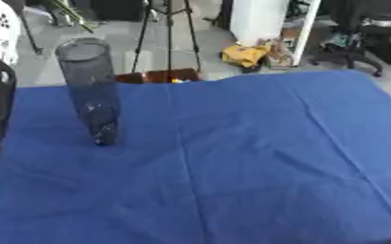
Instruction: Arrange flowers into the vase.
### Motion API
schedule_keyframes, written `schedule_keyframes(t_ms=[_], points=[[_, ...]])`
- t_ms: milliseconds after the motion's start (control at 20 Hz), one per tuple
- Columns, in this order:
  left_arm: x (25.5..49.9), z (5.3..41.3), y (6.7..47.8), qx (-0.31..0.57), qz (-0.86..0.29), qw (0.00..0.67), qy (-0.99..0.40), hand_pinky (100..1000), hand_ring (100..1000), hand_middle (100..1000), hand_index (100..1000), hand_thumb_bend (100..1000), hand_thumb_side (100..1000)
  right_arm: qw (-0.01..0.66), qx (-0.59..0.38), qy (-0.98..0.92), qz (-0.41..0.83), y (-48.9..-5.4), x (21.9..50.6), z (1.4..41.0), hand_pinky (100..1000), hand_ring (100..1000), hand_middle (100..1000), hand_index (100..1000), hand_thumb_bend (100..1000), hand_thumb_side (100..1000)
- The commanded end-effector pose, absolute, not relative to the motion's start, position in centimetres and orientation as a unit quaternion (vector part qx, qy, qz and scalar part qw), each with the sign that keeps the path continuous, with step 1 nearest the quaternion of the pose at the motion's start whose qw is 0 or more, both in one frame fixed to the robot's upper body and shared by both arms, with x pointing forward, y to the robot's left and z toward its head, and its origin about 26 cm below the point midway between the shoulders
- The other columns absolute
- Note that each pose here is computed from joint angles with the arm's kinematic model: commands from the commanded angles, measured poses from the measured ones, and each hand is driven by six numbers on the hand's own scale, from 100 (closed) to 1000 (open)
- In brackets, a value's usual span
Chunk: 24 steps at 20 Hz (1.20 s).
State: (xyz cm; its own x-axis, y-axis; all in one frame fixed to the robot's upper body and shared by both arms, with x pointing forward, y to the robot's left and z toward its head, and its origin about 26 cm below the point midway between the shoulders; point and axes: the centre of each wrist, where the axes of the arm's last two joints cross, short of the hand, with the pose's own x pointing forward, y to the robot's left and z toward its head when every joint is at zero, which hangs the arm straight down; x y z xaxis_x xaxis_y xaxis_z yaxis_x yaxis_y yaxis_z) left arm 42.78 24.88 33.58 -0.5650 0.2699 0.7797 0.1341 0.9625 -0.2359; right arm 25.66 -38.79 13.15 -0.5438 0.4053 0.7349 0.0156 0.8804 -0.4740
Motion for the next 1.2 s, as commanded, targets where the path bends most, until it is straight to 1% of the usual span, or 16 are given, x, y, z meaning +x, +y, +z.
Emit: schedule_keyframes(t_ms=[50, 550, 1050, 1200], points=[[42.0, 35.3, 25.5, -0.095, 0.056, 0.442, -0.89, 100, 100, 100, 100, 896, 382, 0.453, -0.132, -0.854, 0.22, -39.4, 25.6, 14.1, 830, 953, 587, 908, 276, 601], [42.0, 35.1, 26.0, -0.053, 0.018, 0.486, -0.872, 100, 100, 100, 100, 881, 418, 0.454, -0.132, -0.853, 0.219, -39.4, 25.6, 14.0, 830, 952, 587, 908, 278, 602], [44.0, 32.2, 26.0, -0.037, 0.011, 0.544, -0.838, 100, 100, 100, 100, 876, 446, 0.455, -0.13, -0.853, 0.221, -39.4, 25.6, 14.0, 831, 953, 586, 908, 279, 601], [44.6, 31.6, 25.9, -0.03, 0.011, 0.556, -0.83, 100, 100, 100, 100, 891, 447, 0.456, -0.129, -0.852, 0.221, -39.3, 25.7, 14.0, 832, 953, 586, 908, 279, 600]])
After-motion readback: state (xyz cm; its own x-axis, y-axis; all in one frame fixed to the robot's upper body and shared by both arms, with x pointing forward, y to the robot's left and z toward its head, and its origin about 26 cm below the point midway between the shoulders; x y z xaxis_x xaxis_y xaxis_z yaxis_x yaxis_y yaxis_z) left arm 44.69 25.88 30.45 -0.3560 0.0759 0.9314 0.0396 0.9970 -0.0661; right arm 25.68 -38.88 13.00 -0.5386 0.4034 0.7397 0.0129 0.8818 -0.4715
